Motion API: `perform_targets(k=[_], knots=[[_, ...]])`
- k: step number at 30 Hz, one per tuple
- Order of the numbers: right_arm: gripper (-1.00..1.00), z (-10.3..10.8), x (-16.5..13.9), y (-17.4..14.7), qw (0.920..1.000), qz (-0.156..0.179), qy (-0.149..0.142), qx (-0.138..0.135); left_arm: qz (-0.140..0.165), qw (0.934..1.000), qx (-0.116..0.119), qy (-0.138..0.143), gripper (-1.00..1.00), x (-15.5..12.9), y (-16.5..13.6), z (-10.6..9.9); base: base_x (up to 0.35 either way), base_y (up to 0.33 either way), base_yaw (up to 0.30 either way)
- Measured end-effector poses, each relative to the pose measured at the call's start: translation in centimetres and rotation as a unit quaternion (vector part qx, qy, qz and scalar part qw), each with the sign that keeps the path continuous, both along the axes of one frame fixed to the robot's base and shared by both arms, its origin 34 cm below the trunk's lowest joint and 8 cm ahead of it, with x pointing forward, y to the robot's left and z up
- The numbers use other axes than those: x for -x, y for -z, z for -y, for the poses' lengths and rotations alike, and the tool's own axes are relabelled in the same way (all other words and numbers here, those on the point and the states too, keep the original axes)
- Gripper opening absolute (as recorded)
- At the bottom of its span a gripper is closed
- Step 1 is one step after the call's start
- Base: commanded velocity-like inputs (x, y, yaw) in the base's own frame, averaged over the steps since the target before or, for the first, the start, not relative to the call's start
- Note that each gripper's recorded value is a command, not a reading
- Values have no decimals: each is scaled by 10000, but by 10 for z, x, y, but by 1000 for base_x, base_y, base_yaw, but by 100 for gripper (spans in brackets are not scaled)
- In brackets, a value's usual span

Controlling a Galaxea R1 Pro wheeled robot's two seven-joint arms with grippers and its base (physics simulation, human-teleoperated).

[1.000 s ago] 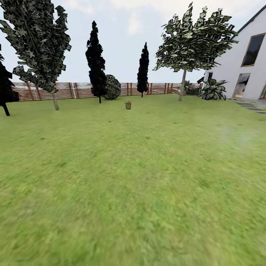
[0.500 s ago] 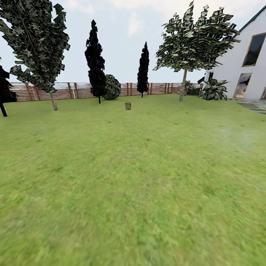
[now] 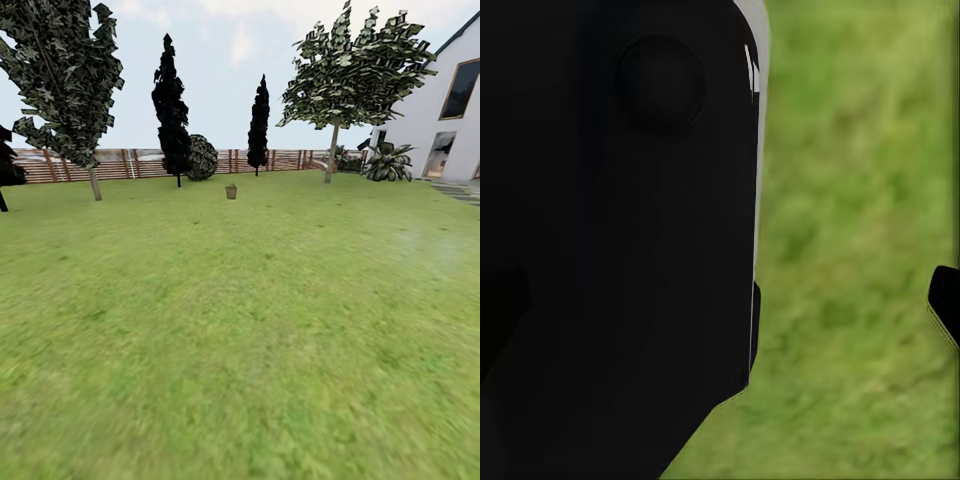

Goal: Take the three Easter eggs out of the wicker basket on the lawn in the garden, then place them on the lawn next to a single tree (choose any tree) so that all three eggs are next to the same tree and none are left in the basket.

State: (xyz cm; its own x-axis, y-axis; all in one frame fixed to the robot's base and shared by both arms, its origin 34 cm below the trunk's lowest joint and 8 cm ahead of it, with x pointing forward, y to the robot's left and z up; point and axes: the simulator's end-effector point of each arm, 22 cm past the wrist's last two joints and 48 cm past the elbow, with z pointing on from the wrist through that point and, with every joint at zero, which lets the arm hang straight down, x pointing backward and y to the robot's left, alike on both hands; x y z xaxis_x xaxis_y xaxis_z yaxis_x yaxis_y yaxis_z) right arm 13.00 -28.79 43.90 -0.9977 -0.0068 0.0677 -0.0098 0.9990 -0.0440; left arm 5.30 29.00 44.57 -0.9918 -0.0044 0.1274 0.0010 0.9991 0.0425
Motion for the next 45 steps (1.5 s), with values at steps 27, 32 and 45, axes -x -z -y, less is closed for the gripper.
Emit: perform_targets(k=[27, 32, 45], knots=[[100, 0, 0, 0, 10000, -2, -7, -1, 0, 10000, 0, 0, 100, 0, 0, 0, 337, 0, 0], [100, 0, 0, 0, 10000, -2, -7, 0, 0, 10000, 0, 0, 100, 0, 0, 0, 337, 0, 0], [100, 0, 0, 0, 10000, -2, -7, 0, 0, 10000, 0, 0, 100, 0, 0, 0, 337, 0, 0]])
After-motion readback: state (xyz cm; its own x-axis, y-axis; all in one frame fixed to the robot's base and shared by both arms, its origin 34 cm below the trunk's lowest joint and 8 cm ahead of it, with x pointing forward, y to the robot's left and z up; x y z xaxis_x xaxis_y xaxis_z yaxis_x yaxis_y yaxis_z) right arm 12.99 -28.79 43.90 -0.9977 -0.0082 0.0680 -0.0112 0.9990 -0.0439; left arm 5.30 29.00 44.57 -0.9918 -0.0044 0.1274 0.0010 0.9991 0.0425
